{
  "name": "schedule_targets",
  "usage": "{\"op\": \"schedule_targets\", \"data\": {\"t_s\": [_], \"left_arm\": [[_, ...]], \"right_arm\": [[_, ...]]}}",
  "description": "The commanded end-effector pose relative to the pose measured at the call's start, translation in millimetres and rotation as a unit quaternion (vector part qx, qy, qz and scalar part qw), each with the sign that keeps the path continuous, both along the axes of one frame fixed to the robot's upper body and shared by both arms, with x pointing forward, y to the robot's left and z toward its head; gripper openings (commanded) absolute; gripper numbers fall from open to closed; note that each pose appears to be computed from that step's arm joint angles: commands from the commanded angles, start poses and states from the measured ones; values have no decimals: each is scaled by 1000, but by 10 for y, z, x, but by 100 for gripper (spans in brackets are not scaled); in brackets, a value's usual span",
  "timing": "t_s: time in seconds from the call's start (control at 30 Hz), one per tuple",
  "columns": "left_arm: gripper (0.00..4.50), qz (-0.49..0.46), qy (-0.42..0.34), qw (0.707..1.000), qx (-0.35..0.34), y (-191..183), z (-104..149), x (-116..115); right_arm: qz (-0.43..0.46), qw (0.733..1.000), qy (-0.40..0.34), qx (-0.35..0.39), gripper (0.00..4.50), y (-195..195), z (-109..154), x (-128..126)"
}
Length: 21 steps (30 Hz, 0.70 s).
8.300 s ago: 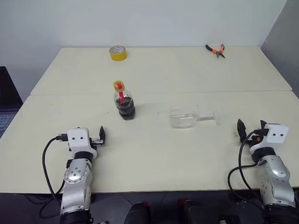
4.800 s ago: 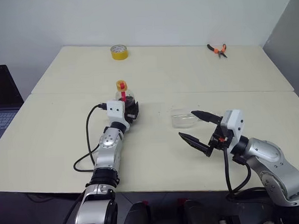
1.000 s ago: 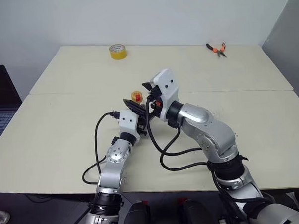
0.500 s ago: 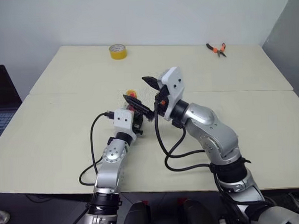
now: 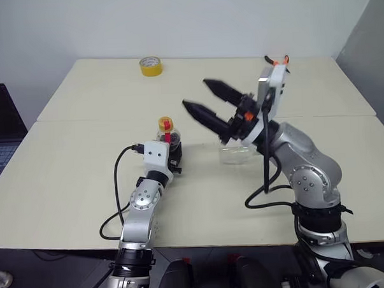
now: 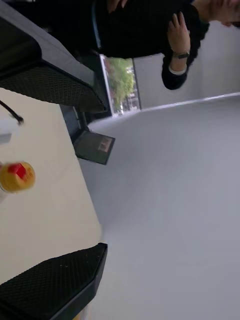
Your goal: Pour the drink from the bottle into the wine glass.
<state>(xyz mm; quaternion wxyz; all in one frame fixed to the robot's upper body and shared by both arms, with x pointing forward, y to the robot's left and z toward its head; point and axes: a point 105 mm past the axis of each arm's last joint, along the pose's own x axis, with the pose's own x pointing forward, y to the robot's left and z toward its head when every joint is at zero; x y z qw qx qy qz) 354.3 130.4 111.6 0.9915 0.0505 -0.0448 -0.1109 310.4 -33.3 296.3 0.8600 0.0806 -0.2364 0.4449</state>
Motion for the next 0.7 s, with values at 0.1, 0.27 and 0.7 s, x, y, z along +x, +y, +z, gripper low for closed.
{"op": "schedule_targets", "data": {"t_s": [0.1,0.27,0.7], "left_arm": [[182,1,-42,999,-3,15,224,-30],[182,1,-42,999,-4,12,222,-27],[182,1,-43,999,-3,12,229,-19]], "right_arm": [[-105,991,-76,17,450,-67,168,53],[-95,992,-87,-5,450,33,88,-3],[-118,985,-101,-77,450,33,-174,23]]}}
